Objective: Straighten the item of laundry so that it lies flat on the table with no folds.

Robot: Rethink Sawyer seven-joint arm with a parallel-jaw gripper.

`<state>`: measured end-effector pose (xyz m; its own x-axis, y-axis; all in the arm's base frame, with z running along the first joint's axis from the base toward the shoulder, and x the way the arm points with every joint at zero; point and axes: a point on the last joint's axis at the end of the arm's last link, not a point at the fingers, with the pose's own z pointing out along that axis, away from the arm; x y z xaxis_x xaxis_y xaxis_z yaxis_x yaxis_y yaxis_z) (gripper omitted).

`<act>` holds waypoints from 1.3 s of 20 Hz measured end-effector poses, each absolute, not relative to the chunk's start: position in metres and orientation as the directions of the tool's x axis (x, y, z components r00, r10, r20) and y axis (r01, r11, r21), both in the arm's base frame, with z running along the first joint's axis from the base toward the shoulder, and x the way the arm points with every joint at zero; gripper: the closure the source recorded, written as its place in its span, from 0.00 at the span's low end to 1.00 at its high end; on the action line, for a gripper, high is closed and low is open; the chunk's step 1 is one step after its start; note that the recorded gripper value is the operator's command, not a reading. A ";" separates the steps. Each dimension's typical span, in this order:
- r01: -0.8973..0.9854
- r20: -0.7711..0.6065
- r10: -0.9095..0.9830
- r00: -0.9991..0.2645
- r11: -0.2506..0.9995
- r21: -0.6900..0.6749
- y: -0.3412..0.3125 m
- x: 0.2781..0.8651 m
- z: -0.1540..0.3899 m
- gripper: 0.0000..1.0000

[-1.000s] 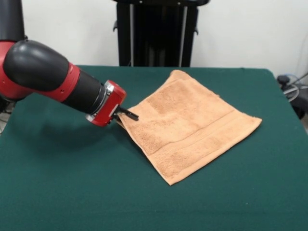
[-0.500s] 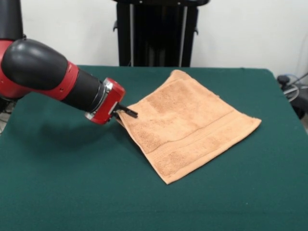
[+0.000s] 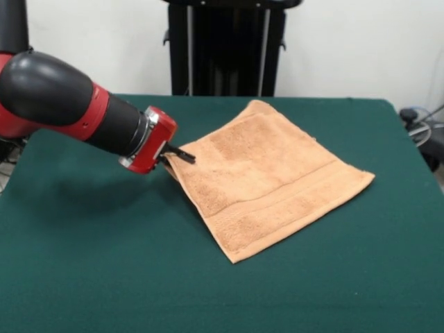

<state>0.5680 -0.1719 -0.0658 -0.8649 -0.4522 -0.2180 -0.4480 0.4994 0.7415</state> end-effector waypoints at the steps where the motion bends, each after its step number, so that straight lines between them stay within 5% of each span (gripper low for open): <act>1: -0.452 -0.216 -0.459 -0.862 0.502 0.737 -0.173 0.569 -0.063 1.00; 26: -0.545 -0.186 -0.583 -0.791 0.534 0.647 -0.164 0.604 -0.008 1.00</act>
<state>0.6035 -0.1642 -0.0082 -0.7911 -0.5826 -0.1863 -0.5452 0.5335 0.6466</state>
